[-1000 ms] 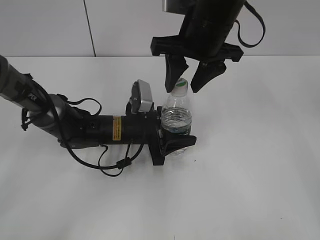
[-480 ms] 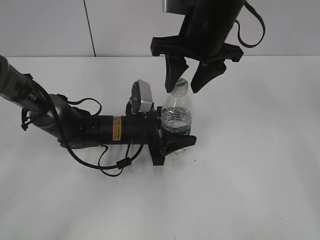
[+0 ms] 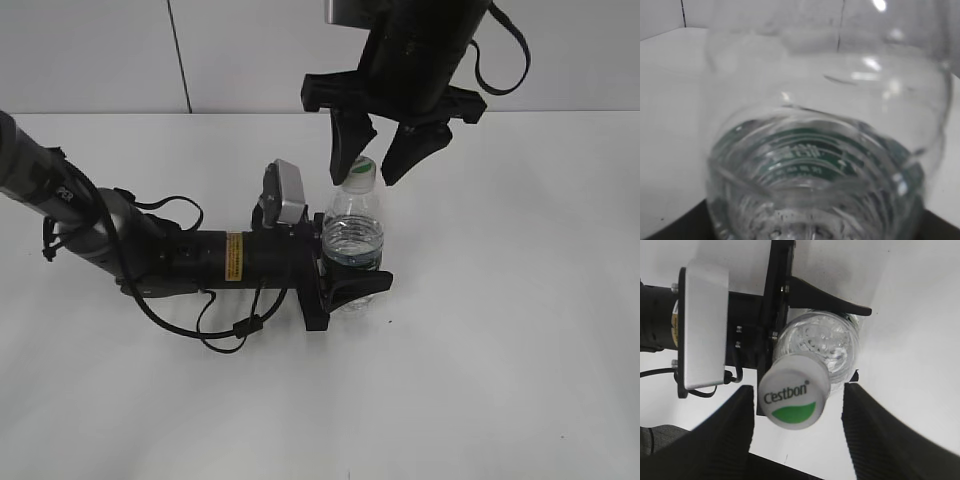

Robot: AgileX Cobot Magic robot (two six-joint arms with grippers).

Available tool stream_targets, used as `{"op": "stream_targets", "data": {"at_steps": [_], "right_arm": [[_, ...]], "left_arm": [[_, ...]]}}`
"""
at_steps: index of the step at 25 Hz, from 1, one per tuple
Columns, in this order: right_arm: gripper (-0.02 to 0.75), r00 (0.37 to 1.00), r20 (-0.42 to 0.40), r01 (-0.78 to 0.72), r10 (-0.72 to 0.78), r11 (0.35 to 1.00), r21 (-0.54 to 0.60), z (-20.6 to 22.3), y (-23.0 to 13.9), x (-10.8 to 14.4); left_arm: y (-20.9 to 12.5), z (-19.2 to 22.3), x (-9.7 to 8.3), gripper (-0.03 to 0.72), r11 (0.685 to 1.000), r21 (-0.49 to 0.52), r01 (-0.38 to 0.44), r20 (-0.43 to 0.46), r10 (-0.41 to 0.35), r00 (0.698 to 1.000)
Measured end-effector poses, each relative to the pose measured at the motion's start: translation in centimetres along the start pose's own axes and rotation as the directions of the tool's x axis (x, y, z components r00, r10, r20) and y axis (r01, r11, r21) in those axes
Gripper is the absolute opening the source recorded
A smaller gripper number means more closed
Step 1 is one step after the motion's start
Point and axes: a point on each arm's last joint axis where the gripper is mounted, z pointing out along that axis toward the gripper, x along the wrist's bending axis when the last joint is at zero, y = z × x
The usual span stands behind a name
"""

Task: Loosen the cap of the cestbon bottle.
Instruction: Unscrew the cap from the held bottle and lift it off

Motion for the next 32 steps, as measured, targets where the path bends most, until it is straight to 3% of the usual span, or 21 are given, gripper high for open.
{"op": "stream_targets", "data": {"at_steps": [11, 17, 26, 32], "right_arm": [[0.425, 1.000, -0.003, 0.000, 0.000, 1.000, -0.019, 0.00, 0.18, 0.03], [0.298, 1.000, -0.003, 0.000, 0.000, 1.000, -0.013, 0.00, 0.12, 0.03], [0.298, 1.000, -0.002, 0.006, -0.006, 1.000, -0.012, 0.00, 0.11, 0.02], [0.295, 0.987, -0.007, 0.158, -0.158, 0.987, -0.011, 0.00, 0.09, 0.08]], "left_arm": [[0.00, 0.00, 0.00, 0.402, 1.000, 0.000, 0.000, 0.000, 0.000, 1.000], [-0.01, 0.00, 0.00, 0.402, 1.000, 0.001, 0.000, 0.000, 0.000, 1.000], [0.00, 0.03, -0.02, 0.402, 1.000, 0.000, 0.000, 0.000, 0.000, 1.000], [0.01, 0.03, -0.01, 0.402, 1.000, 0.000, 0.001, -0.001, -0.001, 1.000]]}}
